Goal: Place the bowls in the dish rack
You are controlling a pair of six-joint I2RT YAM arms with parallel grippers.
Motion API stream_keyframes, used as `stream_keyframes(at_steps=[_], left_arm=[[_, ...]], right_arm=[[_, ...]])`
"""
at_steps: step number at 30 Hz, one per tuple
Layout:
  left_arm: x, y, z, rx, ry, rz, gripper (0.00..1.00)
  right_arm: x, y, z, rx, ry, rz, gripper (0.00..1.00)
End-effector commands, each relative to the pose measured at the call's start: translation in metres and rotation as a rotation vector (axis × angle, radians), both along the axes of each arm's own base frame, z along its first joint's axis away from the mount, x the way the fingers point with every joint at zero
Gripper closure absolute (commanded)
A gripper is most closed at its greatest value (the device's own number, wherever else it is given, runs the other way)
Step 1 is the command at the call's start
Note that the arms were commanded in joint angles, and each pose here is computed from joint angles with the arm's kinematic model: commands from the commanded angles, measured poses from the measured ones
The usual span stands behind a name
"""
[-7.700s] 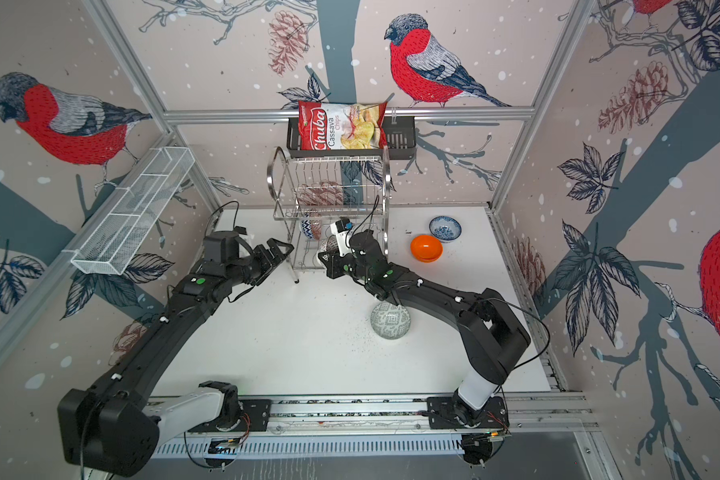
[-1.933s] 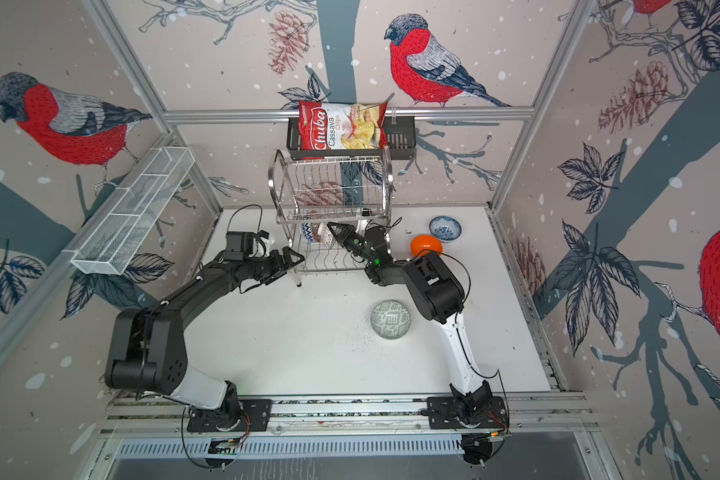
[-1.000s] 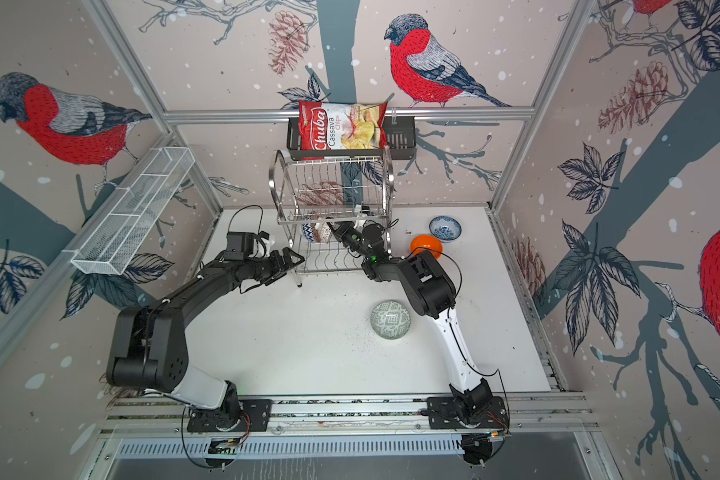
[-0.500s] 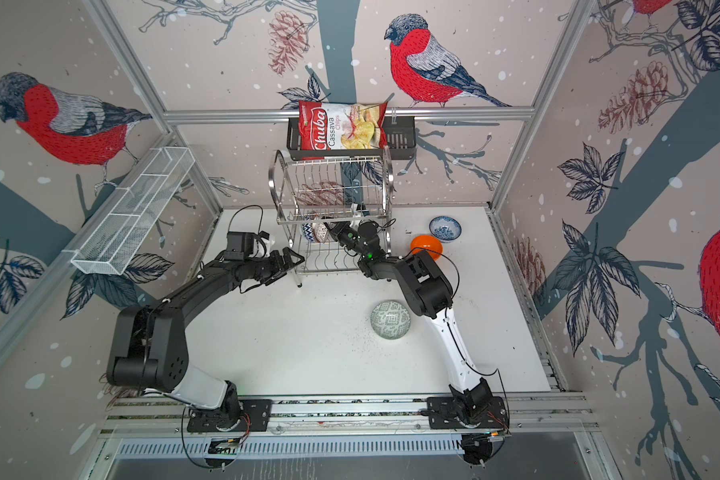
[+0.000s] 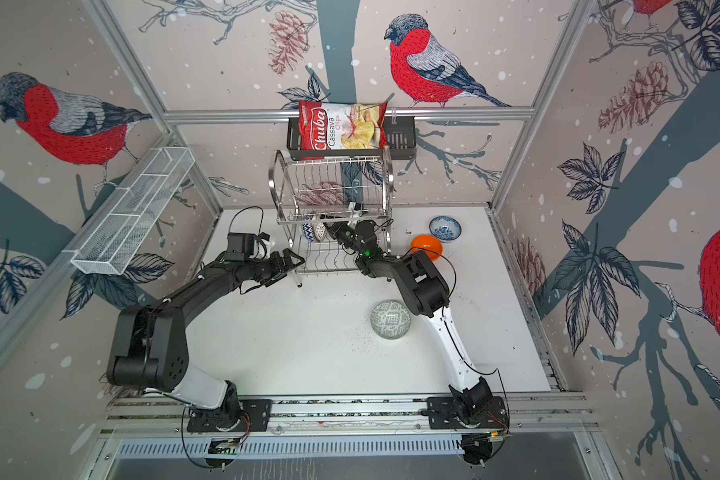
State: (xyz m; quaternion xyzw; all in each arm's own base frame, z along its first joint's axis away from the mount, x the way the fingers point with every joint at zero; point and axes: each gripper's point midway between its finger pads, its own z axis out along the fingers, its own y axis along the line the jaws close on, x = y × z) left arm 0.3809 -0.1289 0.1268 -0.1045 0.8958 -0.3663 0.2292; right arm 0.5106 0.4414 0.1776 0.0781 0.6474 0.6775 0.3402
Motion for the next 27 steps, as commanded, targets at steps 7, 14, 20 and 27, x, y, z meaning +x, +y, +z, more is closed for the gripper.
stream_keyframes(at_steps=[7,14,20,27], left_arm=[[0.000,-0.002,0.001,-0.005,-0.015,-0.021,0.03],[0.000,-0.002,0.001,-0.006,-0.016,-0.022,0.03],[0.000,-0.002,-0.001,-0.006,-0.012,-0.022,0.03],[0.000,-0.003,0.000,-0.008,-0.014,-0.023,0.03]], right_arm=[[0.002,0.006,-0.008,-0.029,-0.004,0.008,1.00],[0.004,0.007,-0.009,-0.052,-0.011,0.010,0.98],[0.009,0.012,-0.010,-0.089,0.001,0.015,0.96],[0.012,0.013,-0.015,-0.129,0.009,0.008,0.94]])
